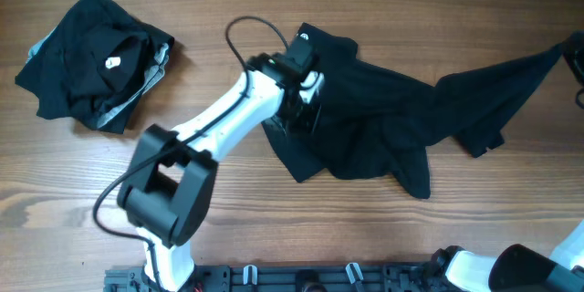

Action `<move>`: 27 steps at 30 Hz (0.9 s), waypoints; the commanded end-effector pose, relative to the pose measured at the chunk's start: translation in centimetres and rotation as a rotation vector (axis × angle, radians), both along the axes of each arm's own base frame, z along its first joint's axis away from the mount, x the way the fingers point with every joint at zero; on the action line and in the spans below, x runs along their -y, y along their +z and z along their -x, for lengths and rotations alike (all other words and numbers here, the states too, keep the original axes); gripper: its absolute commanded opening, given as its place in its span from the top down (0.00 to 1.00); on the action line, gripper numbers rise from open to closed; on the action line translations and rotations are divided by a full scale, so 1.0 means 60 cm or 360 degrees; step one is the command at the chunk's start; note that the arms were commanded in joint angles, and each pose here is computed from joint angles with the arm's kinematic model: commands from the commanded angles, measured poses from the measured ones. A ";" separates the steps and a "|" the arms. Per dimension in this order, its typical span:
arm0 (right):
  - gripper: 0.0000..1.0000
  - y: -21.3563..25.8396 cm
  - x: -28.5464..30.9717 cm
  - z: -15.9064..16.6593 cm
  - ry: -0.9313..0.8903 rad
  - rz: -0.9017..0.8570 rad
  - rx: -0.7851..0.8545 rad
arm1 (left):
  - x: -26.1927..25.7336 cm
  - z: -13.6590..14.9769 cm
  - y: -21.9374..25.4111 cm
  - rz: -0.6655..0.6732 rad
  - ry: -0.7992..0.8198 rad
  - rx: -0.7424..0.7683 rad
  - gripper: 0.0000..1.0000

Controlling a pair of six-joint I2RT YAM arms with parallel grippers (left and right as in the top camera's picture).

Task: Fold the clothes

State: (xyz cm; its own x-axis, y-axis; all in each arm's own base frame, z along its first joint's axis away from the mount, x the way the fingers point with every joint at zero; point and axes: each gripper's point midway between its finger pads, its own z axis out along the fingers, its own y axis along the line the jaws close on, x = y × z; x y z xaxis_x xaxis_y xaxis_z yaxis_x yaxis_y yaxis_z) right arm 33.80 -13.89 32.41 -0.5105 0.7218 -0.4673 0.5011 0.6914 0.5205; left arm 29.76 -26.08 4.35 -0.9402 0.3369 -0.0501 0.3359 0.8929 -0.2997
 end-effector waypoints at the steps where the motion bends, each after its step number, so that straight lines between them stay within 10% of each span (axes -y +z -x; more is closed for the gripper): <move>1: 0.94 -0.007 0.009 -0.004 -0.0029 -0.0002 -0.0018 | -0.043 0.023 -0.097 -0.0274 0.0122 -0.0121 0.94; 6: 0.95 -0.014 -0.022 -0.005 0.0046 -0.0043 -0.0057 | -0.260 -0.145 -0.109 -0.0874 0.0627 0.0371 0.94; 13: 0.94 -0.038 -0.067 -0.032 0.0053 -0.0008 -0.0171 | -0.317 -0.259 0.004 -0.0517 0.0702 0.0398 0.93; 20: 0.95 -0.071 -0.078 -0.060 0.0104 -0.0036 -0.0235 | -0.198 -0.139 0.119 -0.0284 0.0433 0.0210 0.86; 27: 0.94 -0.066 -0.076 -0.067 0.0104 -0.0022 -0.0203 | -0.094 0.038 0.020 -0.0376 0.0202 -0.0181 0.85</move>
State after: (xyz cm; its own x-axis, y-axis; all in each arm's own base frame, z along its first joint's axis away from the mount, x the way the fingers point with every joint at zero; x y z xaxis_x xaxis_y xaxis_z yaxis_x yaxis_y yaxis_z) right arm 37.51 -9.08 28.48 -0.6210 0.6869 -0.3777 0.5088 0.7197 0.4724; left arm 31.06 -19.17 7.89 -0.9753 0.2173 0.0393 0.2125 0.9720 -0.1006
